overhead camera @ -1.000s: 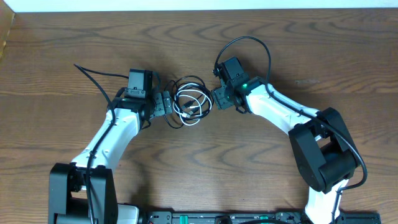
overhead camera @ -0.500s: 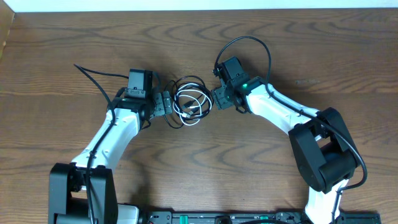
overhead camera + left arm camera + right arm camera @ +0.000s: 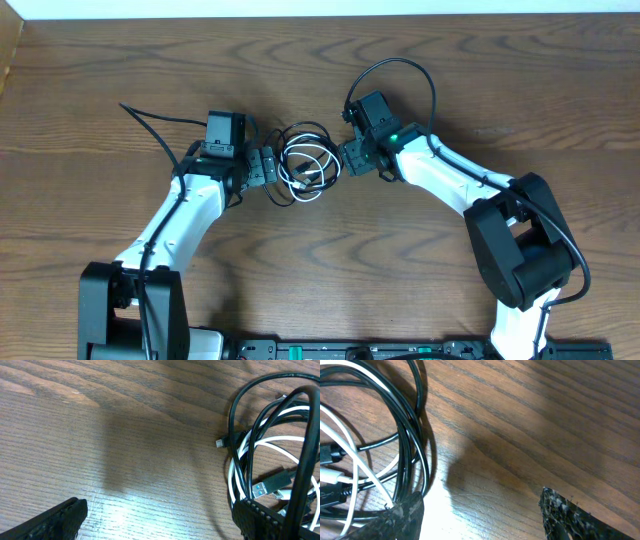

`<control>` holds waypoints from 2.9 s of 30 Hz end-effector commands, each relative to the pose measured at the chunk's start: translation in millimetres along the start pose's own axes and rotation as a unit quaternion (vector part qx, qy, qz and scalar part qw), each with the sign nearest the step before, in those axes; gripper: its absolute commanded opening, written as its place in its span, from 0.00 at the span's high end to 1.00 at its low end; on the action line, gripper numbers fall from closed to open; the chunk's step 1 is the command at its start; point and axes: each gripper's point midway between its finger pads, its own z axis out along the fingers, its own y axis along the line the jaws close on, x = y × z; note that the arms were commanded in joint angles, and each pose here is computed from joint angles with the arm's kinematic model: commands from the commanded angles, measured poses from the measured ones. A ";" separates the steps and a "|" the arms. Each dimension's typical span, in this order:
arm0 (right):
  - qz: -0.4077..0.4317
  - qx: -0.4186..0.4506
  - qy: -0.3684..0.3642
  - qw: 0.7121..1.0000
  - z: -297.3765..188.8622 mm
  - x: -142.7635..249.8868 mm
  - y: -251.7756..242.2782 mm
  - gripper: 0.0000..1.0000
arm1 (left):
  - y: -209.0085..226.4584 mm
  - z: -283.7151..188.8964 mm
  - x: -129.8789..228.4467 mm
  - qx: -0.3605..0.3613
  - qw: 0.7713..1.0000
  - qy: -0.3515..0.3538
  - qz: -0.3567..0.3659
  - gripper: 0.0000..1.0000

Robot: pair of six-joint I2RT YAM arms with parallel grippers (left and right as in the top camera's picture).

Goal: Untangle cables

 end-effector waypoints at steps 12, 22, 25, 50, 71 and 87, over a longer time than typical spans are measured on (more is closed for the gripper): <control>-0.014 -0.024 -0.049 0.998 -51.1 -37.3 0.8 0.29 | 0.8 4.1 -15.7 -0.005 0.999 -0.037 0.000 0.02; -0.034 -0.089 -0.055 0.994 -52.2 -41.1 9.8 0.22 | -26.4 0.2 -34.6 0.068 0.995 -0.071 0.001 0.02; -0.035 -0.096 -0.061 0.993 -53.1 -43.8 12.6 0.22 | -47.6 -3.0 -26.5 0.131 0.990 -0.049 0.006 0.02; -0.057 -0.193 -0.063 0.977 24.1 -31.8 69.7 0.46 | -7.4 4.6 4.4 0.045 0.988 0.021 -0.148 0.75; -0.077 -0.239 0.031 0.968 -11.0 -23.9 64.4 0.99 | -0.2 0.3 36.2 0.062 0.976 0.102 -0.184 0.92; -0.070 -0.322 0.044 0.943 -34.5 -23.5 92.1 0.56 | -8.9 1.5 31.1 0.072 0.978 0.091 -0.173 0.75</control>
